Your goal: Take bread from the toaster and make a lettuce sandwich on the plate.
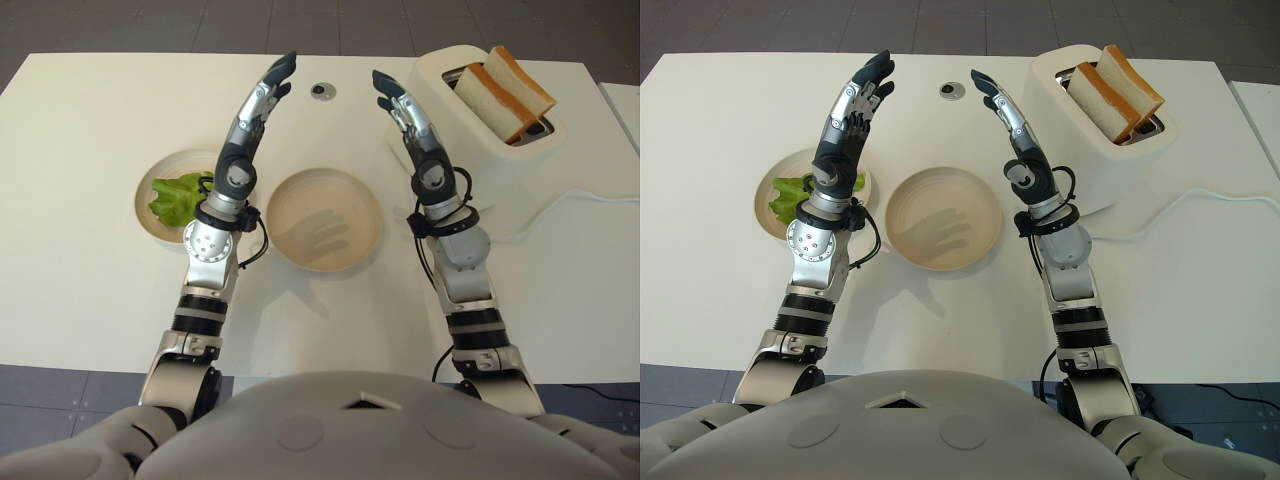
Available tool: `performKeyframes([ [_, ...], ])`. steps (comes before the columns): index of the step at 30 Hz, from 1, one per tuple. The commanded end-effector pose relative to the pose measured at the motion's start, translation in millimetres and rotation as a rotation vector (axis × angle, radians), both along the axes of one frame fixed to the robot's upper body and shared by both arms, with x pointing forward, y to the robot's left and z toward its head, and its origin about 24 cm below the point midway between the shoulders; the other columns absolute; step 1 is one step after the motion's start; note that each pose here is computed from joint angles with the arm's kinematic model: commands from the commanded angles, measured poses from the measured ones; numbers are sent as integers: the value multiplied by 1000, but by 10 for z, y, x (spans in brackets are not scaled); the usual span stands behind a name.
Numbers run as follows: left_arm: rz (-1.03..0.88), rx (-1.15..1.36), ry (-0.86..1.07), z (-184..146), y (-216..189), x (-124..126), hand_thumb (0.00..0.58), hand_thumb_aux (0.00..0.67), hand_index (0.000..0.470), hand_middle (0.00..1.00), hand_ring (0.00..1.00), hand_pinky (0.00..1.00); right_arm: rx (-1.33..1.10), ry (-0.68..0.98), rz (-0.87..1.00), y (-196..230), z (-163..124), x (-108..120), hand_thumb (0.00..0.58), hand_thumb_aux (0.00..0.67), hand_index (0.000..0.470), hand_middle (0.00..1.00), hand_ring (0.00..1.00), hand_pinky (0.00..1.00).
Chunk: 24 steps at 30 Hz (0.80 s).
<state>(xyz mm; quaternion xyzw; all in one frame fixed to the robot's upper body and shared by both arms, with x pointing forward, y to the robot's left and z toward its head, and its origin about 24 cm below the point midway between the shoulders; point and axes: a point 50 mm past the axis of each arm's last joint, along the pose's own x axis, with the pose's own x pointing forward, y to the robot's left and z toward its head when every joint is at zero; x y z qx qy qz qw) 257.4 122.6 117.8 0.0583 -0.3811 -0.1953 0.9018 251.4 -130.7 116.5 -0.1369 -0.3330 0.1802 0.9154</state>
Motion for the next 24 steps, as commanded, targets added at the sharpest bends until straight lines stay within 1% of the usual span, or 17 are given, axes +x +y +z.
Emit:
performKeyframes([
  [1,-8,8,9,-11,-9,-7,0,0,0,0,0,0,-11,1,4,4,-2,7,0,0,0,0,0,0],
  [7,-38,-53,35,15,20,-5,0,0,0,0,0,0,-7,2,7,2,-2,5,0,0,0,0,0,0],
  [12,-41,-35,35,2,8,-10,0,0,0,0,0,0,12,-11,8,-9,40,-10,0,0,0,0,0,0],
  [24,-36,-24,32,-4,1,-12,0,0,0,0,0,0,0,-2,10,-3,19,-5,0,0,0,0,0,0],
])
